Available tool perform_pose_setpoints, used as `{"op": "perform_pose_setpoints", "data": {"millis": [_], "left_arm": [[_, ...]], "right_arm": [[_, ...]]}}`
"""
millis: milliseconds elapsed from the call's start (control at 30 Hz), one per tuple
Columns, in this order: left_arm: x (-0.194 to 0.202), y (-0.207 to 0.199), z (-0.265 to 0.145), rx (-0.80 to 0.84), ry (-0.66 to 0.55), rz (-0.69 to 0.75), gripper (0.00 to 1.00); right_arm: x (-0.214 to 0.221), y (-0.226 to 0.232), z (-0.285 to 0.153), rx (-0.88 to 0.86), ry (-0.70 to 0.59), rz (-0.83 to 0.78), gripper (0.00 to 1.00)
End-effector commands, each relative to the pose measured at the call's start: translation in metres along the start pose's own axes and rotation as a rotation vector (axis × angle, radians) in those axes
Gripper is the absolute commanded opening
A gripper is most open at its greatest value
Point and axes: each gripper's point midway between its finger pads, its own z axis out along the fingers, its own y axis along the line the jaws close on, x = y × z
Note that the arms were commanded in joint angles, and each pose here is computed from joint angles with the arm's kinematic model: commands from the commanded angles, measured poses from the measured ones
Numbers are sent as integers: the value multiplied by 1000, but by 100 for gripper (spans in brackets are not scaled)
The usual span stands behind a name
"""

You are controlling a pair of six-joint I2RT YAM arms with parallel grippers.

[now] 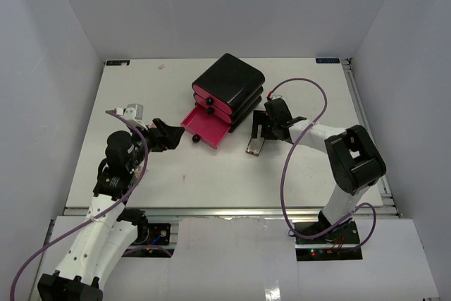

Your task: Organize the makeup

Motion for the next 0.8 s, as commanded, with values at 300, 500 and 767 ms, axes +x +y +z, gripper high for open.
{"op": "perform_pose_setpoints", "data": {"millis": [300,500,767], "left_arm": [[0,3,-3,-14,-15,2,98],[0,3,-4,-14,-16,0,98],[1,5,-5,-23,-18,-5,98]], "right_arm": [[8,-7,-18,-24,-20,-92,81],[3,36,-30,-218,-4,-70,87],[9,33,-13,-90,-16,-125,89]]}}
